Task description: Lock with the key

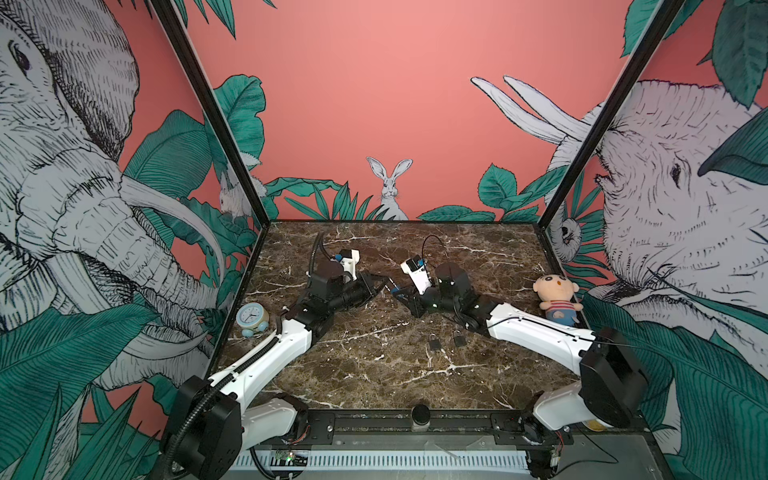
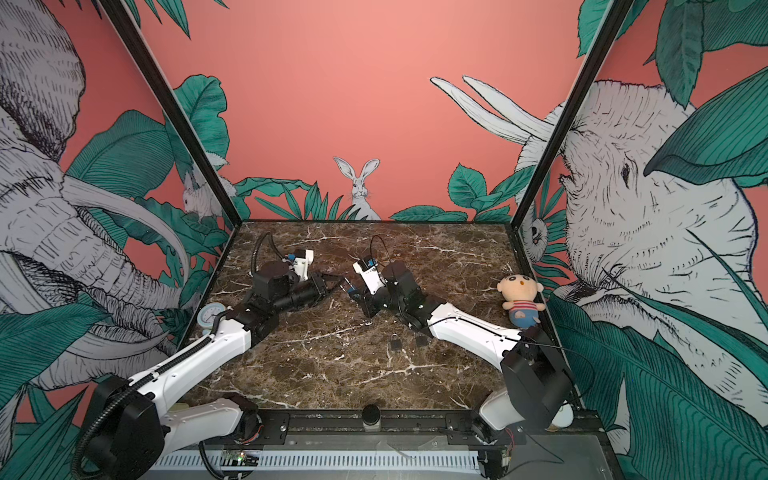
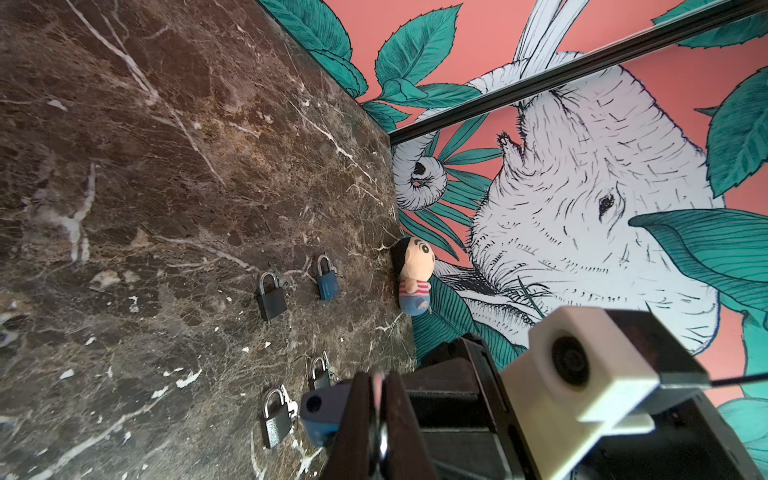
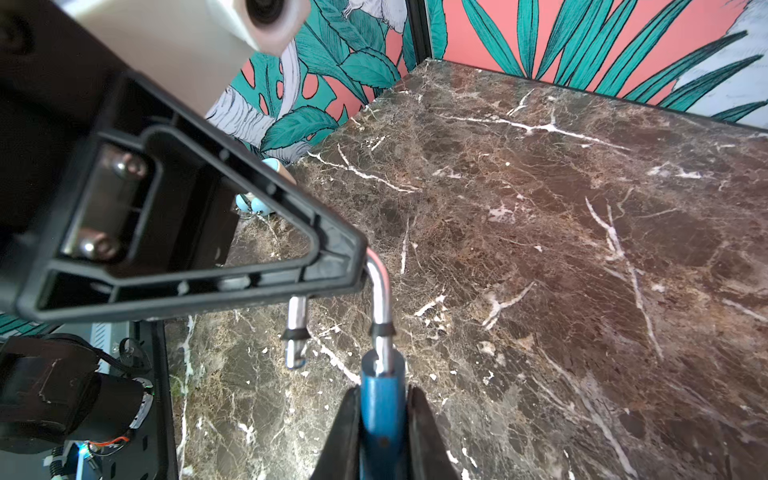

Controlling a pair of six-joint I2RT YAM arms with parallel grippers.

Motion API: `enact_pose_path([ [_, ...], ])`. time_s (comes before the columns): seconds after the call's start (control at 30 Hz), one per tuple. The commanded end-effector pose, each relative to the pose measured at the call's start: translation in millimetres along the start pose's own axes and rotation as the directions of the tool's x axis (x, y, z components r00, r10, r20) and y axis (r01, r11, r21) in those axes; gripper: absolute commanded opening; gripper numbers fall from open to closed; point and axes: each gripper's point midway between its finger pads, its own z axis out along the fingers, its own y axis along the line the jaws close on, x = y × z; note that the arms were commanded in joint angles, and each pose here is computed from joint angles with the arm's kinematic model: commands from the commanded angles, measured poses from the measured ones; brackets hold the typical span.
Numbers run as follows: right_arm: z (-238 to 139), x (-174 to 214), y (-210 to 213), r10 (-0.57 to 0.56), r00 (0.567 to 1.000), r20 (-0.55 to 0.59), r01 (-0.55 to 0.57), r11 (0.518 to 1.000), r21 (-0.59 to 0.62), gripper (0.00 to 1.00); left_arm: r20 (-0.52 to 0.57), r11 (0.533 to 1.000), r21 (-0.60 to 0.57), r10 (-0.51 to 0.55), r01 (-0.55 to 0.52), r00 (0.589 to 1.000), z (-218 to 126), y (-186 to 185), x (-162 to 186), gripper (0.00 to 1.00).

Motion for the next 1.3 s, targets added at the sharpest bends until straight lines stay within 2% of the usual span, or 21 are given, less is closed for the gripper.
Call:
enact_pose_path([
  [0.0, -3.0, -24.5, 4.9, 0.036, 0.998, 0.046, -0.035, 0.999, -0.027, 0.00, 0.015, 0.996, 0.048, 0.078, -0.079, 0.997, -8.6, -24.2, -4.4, 0.02],
  [0.07, -7.7, -25.9, 6.2, 0.058, 0.998, 0.025, -0.057, 0.997, -0.049, 0.00, 0.019, 0.994, 0.025, 0.104, -0.104, 0.994, -10.5, -21.4, -4.9, 0.27],
  [0.1, -11.1, -26.3, 7.5, 0.065, 0.998, 0.012, -0.064, 0.996, -0.058, 0.00, 0.018, 0.992, 0.010, 0.127, -0.127, 0.992, -11.0, -19.6, -5.6, 0.34],
  [0.17, -17.5, -25.6, 8.4, 0.078, 0.997, -0.012, -0.079, 0.994, -0.070, 0.00, 0.010, 0.986, -0.021, 0.164, -0.164, 0.986, -13.1, -18.2, -6.7, 0.40],
  [0.43, -45.7, -20.1, 13.9, 0.136, 0.987, -0.083, -0.146, 0.980, -0.133, 0.00, -0.029, 0.934, -0.097, 0.343, -0.344, 0.939, -27.5, -21.8, -12.0, 0.43],
  [0.7, -65.2, -19.1, 26.2, 0.204, 0.974, -0.102, -0.224, 0.938, -0.263, 0.00, -0.057, 0.893, 0.017, 0.450, -0.450, 0.891, -38.9, -48.1, -1.3, 0.42],
  [0.83, -69.9, -22.9, 31.0, 0.251, 0.962, -0.106, -0.272, 0.901, -0.337, 0.00, -0.080, 0.880, 0.067, 0.475, -0.471, 0.876, -43.6, -54.6, 7.3, 0.42],
  [1.0, -73.5, -24.8, 38.3, 0.257, 0.958, -0.124, -0.286, 0.876, -0.389, 0.00, -0.119, 0.871, 0.157, 0.485, -0.466, 0.866, -42.7, -62.6, 19.6, 0.41],
  [1.27, -79.1, -28.8, 49.3, 0.272, 0.952, -0.141, -0.306, 0.830, -0.466, 0.00, -0.137, 0.865, 0.174, 0.494, -0.470, 0.859, -37.8, -57.2, 23.0, 0.38],
])
